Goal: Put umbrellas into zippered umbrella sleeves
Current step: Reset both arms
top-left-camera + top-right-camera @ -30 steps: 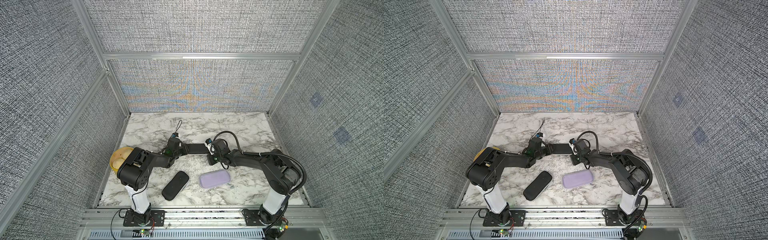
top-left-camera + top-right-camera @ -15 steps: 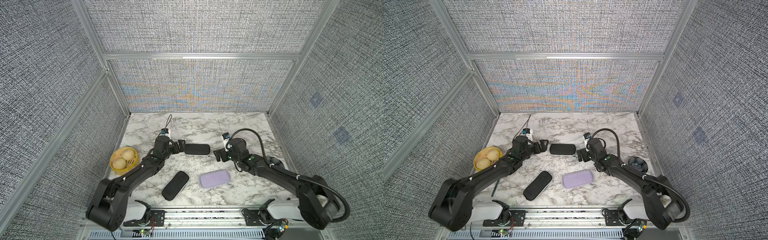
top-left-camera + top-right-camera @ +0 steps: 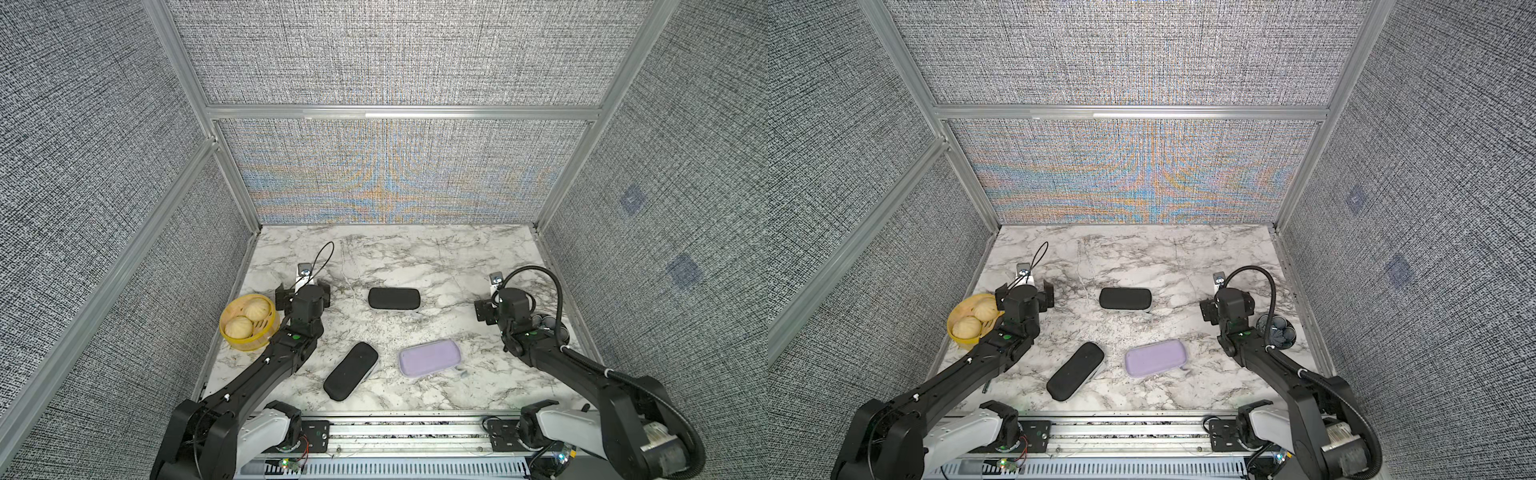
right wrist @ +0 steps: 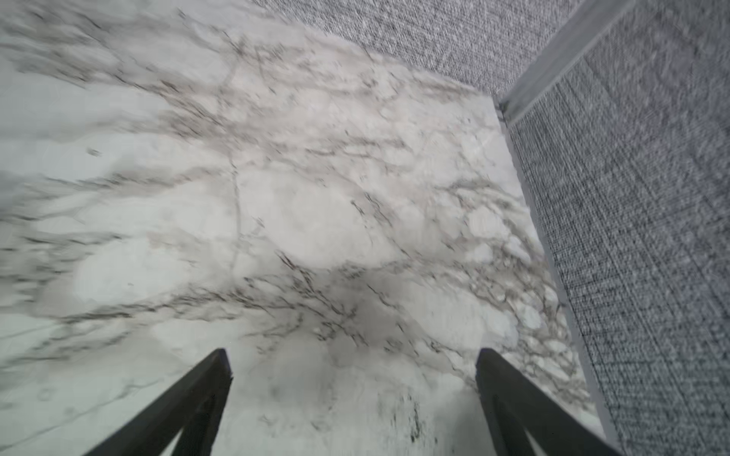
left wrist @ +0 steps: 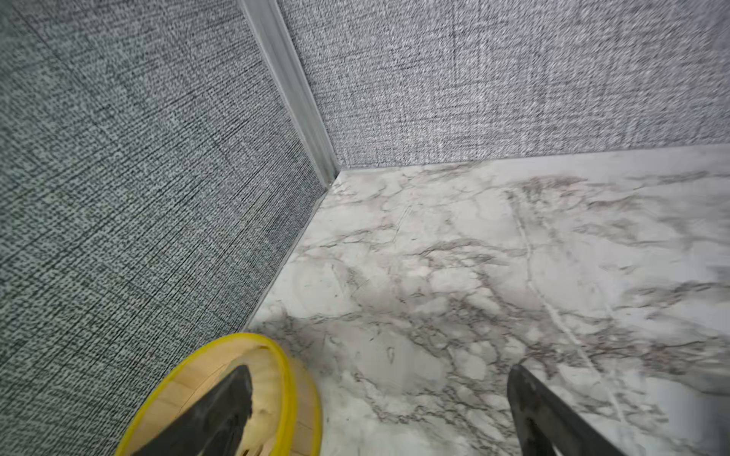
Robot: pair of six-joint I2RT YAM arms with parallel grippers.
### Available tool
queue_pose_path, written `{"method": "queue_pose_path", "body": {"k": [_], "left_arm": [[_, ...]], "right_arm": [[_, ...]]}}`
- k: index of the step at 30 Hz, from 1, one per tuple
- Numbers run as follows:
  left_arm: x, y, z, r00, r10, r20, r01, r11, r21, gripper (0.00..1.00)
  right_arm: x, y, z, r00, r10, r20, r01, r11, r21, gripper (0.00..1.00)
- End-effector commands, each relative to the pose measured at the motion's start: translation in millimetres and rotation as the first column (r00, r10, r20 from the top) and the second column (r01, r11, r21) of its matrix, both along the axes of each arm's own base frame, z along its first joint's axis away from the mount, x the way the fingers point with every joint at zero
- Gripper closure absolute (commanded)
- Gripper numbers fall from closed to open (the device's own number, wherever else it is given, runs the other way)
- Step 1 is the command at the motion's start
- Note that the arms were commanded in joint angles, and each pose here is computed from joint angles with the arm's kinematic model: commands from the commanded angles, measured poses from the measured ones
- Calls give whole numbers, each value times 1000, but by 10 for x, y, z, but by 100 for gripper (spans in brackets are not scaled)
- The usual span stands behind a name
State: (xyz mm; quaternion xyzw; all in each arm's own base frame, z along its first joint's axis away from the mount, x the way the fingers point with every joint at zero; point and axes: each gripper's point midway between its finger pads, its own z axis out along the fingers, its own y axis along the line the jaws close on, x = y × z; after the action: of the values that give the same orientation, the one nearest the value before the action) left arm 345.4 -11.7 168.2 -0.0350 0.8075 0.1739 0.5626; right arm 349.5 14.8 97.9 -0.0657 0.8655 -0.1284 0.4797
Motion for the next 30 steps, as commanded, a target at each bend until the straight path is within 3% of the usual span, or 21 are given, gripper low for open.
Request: {"method": "queue_pose_path", "body": {"k": [1, 4, 6, 9, 14, 17, 19, 30], "left_arm": [[184, 70, 3, 993, -25, 114, 33, 997, -66, 3], [384, 211, -326, 999, 35, 35, -33, 998, -52, 0], [483, 260, -500, 998, 28, 48, -25, 997, -77, 1], [539, 269, -581, 999, 15, -29, -18, 994, -108, 2], [514, 212, -599, 999, -46, 6, 46, 991, -129, 2], [481, 233, -647, 994, -67, 88, 79, 987, -140, 0], [472, 245, -685, 998, -52, 31, 56, 986, -160, 0], [477, 241, -660, 996, -58, 69, 68, 986, -150, 0]], "right_arm": [[262, 1, 245, 981, -9, 195, -21, 988, 153, 1], [343, -5, 169, 979, 0, 203, -34, 986, 165, 1], [402, -23, 101, 982, 4, 188, -39, 983, 182, 1], [479, -65, -56, 986, -10, 163, -23, 979, 204, 1], [463, -91, -97, 984, -7, 179, -34, 973, 228, 1], [453, -94, -89, 984, -7, 179, -34, 973, 227, 1], [453, -92, -100, 985, -6, 171, -33, 974, 226, 1], [458, -85, -106, 986, -2, 167, -37, 973, 229, 1]]}}
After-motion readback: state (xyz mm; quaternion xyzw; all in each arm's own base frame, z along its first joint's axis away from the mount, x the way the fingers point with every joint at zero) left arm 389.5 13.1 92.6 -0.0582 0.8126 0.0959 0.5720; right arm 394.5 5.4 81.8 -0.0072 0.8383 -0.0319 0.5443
